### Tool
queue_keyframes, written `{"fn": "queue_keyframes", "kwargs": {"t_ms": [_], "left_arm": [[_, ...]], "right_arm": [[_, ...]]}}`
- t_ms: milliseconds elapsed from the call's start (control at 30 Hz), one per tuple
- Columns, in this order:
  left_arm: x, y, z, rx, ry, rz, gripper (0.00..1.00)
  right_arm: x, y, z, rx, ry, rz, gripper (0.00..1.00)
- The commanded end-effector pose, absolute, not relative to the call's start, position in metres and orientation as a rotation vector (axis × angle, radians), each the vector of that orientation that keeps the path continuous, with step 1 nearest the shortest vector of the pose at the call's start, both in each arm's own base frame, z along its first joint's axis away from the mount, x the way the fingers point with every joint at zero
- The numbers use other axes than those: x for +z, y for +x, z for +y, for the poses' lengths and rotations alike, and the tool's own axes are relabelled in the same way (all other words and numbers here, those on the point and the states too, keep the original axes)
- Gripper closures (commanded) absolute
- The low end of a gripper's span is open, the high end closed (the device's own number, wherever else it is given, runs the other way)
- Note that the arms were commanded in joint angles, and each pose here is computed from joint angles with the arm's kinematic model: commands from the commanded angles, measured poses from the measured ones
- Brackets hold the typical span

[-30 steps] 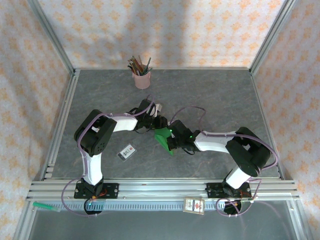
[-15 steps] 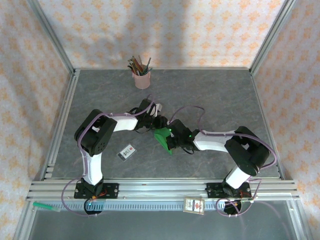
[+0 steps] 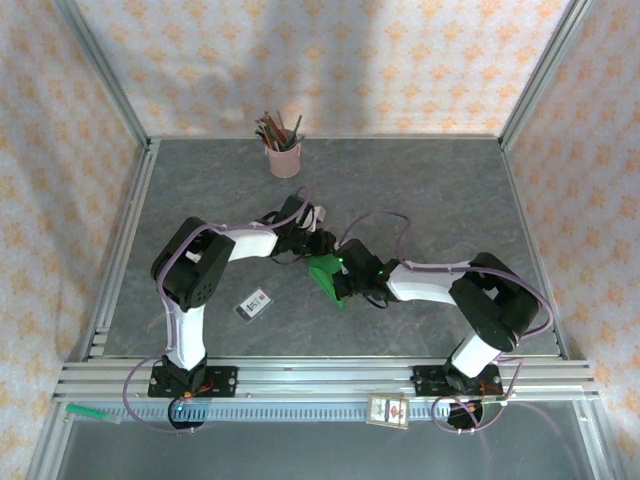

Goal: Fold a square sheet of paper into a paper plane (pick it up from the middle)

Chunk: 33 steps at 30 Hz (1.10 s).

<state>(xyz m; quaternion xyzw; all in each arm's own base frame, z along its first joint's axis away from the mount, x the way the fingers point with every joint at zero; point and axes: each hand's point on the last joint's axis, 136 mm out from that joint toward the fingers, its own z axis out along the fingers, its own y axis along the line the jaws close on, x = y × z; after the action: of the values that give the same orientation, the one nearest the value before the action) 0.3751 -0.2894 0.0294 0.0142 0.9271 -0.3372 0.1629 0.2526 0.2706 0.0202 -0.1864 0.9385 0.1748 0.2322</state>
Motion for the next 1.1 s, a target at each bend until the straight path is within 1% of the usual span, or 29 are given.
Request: {"fn": "queue_keyframes", "kwargs": {"t_ms": [0, 167, 300, 500, 700, 900, 1067], "left_arm": [[0.026, 0.382, -0.278, -0.885, 0.012, 2.692, 0.64], [0.065, 0.403, -0.272, -0.899, -0.018, 2.6, 0.62], [0.093, 0.4, -0.253, -0.896, -0.088, 2.52, 0.63], [0.096, 0.359, -0.229, -0.929, -0.22, 2.487, 0.68], [0.096, 0.312, -0.219, -1.049, -0.352, 2.423, 0.76], [0.087, 0.271, -0.244, -1.195, -0.38, 2.396, 0.88], [0.083, 0.255, -0.264, -1.319, -0.403, 2.358, 0.96]], "right_arm": [[0.002, 0.246, 0.252, 0.402, -0.491, 2.639, 0.97], [0.002, 0.247, 0.252, 0.421, -0.477, 2.639, 0.98], [-0.001, 0.246, 0.254, 0.447, -0.467, 2.65, 0.98], [-0.003, 0.252, 0.255, 0.478, -0.433, 2.659, 0.98], [-0.003, 0.265, 0.265, 0.516, -0.395, 2.658, 0.99], [-0.009, 0.274, 0.273, 0.509, -0.375, 2.681, 0.99], [-0.013, 0.274, 0.272, 0.501, -0.364, 2.698, 0.99]]}}
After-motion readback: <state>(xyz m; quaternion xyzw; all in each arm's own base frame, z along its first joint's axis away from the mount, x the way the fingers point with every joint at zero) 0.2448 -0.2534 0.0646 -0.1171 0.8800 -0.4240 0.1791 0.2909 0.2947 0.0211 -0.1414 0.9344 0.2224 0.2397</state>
